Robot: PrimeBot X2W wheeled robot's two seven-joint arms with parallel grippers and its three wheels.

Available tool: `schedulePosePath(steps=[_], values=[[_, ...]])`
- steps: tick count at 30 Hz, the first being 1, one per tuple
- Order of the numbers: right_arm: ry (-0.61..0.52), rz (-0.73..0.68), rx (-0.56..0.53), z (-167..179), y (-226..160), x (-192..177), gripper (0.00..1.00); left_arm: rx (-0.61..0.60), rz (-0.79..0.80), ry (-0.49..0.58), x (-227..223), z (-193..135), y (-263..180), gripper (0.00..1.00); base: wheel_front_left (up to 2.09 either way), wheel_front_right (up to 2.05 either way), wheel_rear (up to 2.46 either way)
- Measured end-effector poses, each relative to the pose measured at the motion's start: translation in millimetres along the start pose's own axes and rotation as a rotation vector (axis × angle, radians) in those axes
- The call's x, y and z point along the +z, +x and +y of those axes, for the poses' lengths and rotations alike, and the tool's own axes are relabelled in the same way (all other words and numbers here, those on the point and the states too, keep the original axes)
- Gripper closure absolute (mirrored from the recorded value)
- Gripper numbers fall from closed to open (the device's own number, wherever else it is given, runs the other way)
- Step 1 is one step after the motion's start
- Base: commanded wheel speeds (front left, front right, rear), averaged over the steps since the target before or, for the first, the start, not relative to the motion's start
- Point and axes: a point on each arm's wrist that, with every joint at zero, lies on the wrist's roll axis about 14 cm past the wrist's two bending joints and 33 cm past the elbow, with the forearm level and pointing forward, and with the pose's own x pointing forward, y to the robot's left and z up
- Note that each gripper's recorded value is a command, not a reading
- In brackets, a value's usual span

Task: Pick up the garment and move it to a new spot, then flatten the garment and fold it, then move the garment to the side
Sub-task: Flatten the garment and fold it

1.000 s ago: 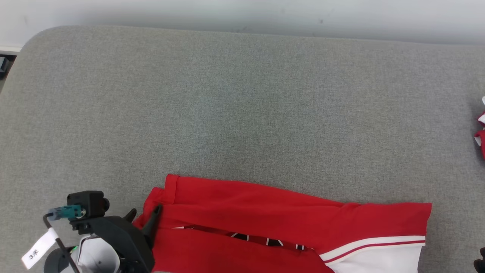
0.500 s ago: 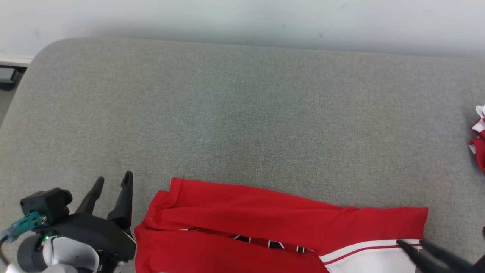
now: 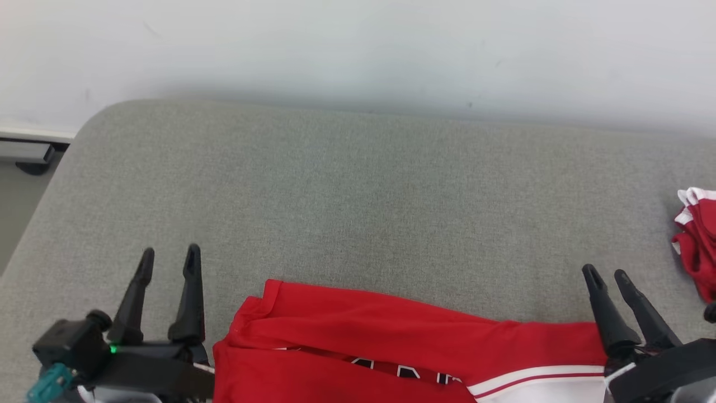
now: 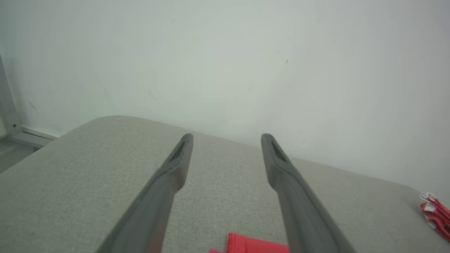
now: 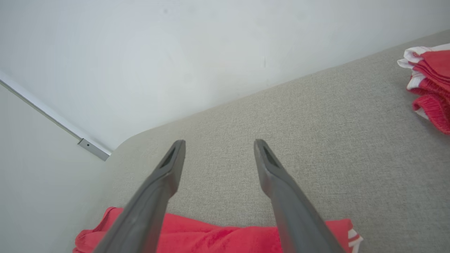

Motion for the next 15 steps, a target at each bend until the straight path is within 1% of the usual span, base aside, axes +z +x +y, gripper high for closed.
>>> schedulePosePath(steps=[2, 4, 9, 12, 15], values=[[-0.006, -0.041, 0.006, 3.0, 1.9, 0.6, 0.0, 0.001, 0.013, 0.01, -5.1, 0.3, -6.3, 0.0, 0.0, 0.0, 0.0], [-0.015, -0.089, 0.009, 5.2, 3.2, 4.0, 0.0, -0.001, 0.025, 0.044, -9.6, 2.6, -11.6, 0.0, 0.0, 0.0, 0.0], [-0.02, -0.174, 0.013, 8.1, 2.7, 8.1, 0.0, 0.01, 0.024, 0.03, -11.0, 4.3, -20.6, 0.0, 0.0, 0.0, 0.0], [-0.042, -0.211, 0.006, 7.0, 2.0, 10.7, 0.0, 0.041, 0.036, 0.046, -15.1, 12.2, -26.1, 0.0, 0.0, 0.0, 0.0], [-0.093, -0.219, -0.002, 6.1, 2.5, 8.7, 0.0, 0.064, 0.054, 0.055, -21.0, 17.8, -29.8, 0.0, 0.0, 0.0, 0.0]])
